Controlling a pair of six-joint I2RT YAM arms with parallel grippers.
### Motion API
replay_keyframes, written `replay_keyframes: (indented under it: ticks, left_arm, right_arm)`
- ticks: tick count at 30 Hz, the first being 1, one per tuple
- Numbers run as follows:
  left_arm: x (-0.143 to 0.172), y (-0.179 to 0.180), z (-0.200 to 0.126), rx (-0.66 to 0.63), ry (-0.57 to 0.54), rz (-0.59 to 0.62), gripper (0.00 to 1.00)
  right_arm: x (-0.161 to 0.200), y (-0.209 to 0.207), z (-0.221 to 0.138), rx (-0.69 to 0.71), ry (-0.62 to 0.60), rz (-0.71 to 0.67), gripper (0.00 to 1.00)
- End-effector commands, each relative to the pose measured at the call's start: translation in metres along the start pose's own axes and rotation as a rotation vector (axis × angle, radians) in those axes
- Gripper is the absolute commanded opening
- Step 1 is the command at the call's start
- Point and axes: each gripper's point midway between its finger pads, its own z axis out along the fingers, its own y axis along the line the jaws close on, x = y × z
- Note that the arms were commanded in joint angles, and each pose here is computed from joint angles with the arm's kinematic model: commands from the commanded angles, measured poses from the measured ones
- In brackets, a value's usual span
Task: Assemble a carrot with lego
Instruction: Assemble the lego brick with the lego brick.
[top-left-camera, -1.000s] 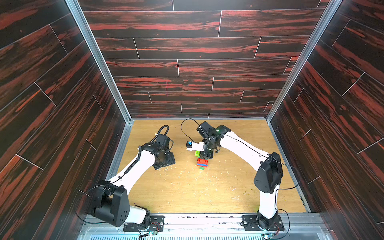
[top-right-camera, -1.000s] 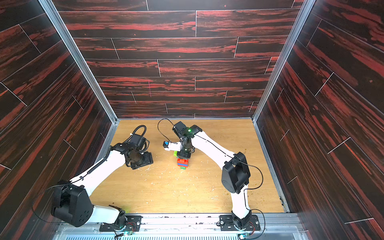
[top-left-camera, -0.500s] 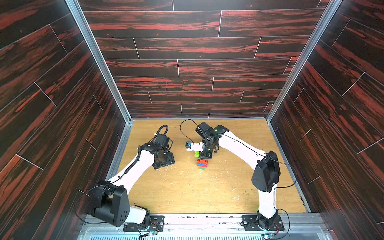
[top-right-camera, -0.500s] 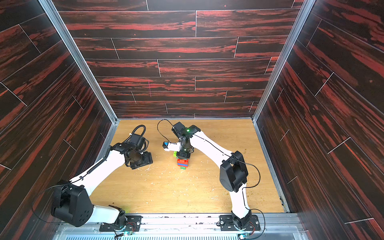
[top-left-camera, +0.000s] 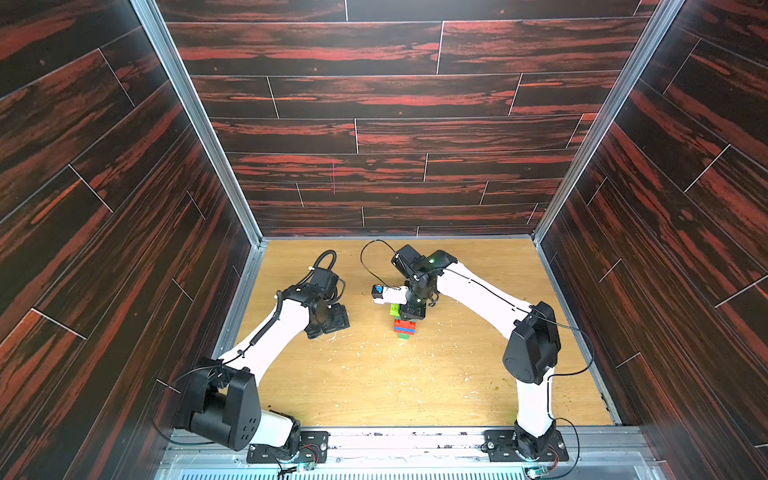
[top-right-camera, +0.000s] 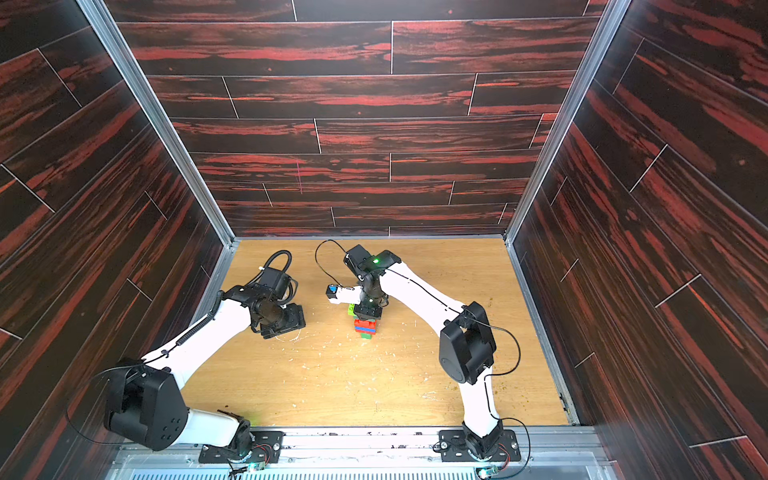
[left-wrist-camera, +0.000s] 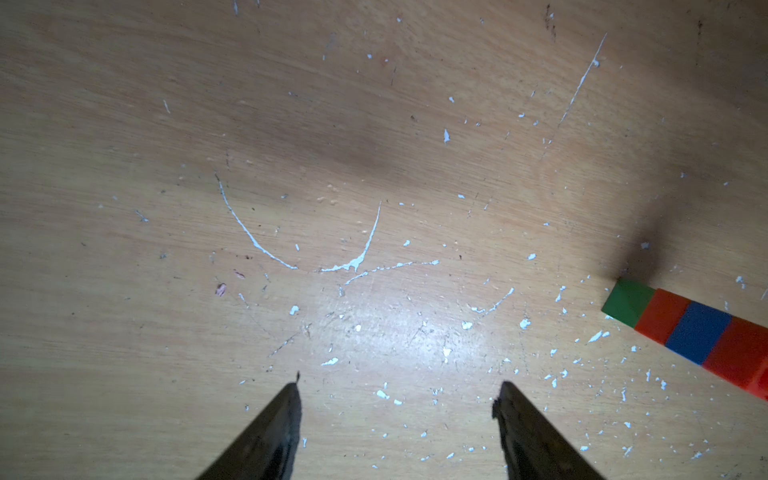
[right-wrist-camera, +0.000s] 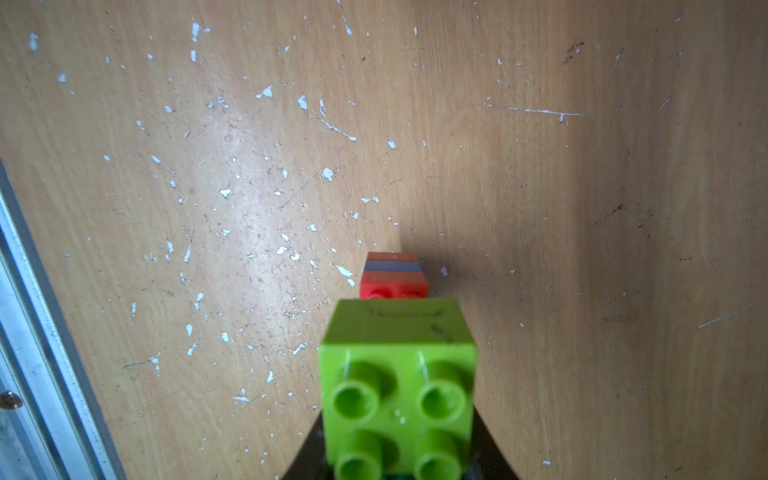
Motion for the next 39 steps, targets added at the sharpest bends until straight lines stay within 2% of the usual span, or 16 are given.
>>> replay_keyframes:
  ticks: [1, 6, 15, 21, 28, 39]
  left_arm:
    - [-0.001, 0.001, -0.003, -0.001, 0.002, 0.006, 0.75]
    - [-0.001, 0.002, -0.005, -0.004, 0.001, 0.007, 0.75]
    - [-0.002, 0.002, -0.007, 0.000, 0.001, 0.014, 0.76]
    - [-0.002, 0.003, -0.008, -0.001, 0.004, 0.018, 0.76]
    - [-0.002, 0.004, -0.007, -0.001, 0.006, 0.017, 0.76]
    - [-0.005, 0.004, -0.009, 0.003, 0.000, 0.017, 0.76]
  right_arm:
    - [0.008, 0.007, 0.028, -0.062, 0.066, 0.016, 0.00]
    - [0.001, 0.006, 0.027, -0.072, 0.048, 0.029, 0.00]
    - [0.019, 0.014, 0.039, -0.112, 0.110, 0.047, 0.00]
    - [0.035, 0.017, 0.044, -0.153, 0.160, 0.126, 0.00]
    - [0.036, 0.016, 0.042, -0.162, 0.169, 0.189, 0.00]
    - [0.030, 0.000, 0.041, -0.083, 0.131, 0.285, 0.00]
